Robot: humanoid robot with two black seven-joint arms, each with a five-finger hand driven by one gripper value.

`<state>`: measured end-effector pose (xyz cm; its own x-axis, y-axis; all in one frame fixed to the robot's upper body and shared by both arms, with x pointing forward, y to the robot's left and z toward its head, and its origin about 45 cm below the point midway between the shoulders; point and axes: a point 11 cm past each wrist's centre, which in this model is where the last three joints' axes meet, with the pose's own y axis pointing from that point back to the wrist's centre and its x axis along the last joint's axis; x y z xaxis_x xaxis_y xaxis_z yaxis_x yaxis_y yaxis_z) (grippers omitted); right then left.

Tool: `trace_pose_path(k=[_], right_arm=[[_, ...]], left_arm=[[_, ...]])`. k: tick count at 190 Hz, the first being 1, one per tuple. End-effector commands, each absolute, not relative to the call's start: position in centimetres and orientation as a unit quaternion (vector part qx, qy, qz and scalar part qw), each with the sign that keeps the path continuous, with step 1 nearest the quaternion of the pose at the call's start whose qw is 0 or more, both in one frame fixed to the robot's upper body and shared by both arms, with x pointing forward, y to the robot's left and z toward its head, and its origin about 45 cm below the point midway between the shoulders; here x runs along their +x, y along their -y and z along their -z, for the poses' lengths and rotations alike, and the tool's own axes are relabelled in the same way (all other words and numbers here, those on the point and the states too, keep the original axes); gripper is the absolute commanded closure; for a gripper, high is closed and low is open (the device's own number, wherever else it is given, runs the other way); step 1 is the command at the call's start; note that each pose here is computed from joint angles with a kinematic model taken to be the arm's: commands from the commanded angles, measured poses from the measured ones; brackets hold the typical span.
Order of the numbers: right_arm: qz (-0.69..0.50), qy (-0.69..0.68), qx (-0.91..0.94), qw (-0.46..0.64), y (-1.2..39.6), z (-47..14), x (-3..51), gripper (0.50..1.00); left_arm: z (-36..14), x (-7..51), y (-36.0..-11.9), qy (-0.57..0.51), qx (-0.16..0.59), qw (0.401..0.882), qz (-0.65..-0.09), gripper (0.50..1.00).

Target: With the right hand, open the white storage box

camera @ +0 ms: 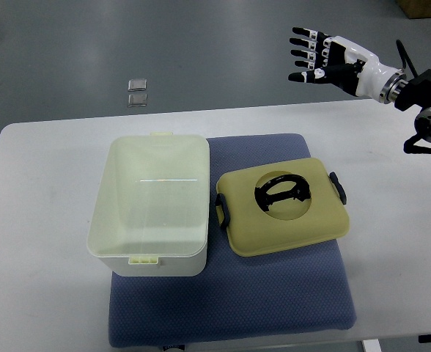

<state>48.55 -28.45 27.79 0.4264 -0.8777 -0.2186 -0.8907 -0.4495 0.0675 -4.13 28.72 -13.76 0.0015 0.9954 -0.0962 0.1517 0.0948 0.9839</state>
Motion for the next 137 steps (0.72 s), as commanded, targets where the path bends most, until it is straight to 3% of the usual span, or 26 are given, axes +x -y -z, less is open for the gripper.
trace_pose_path(k=[1, 48, 137], right_arm=[[-0.254, -0.575, -0.765, 0.142, 30.2, -25.8, 48.8, 0.536], [-0.34, -0.586, -0.698, 0.232, 29.5, -22.3, 48.4, 0.536], [-0.366, -0.57, -0.694, 0.244, 27.8, -19.8, 47.2, 0.536]], left_arm=[[13.8, -4.1, -28.8, -0.557, 0.515, 0.486, -0.435, 0.5], [13.8, -4.1, -28.8, -0.557, 0.514, 0.485, -0.435, 0.5], [13.8, -4.1, -28.6, -0.559, 0.514, 0.487, -0.433, 0.5]])
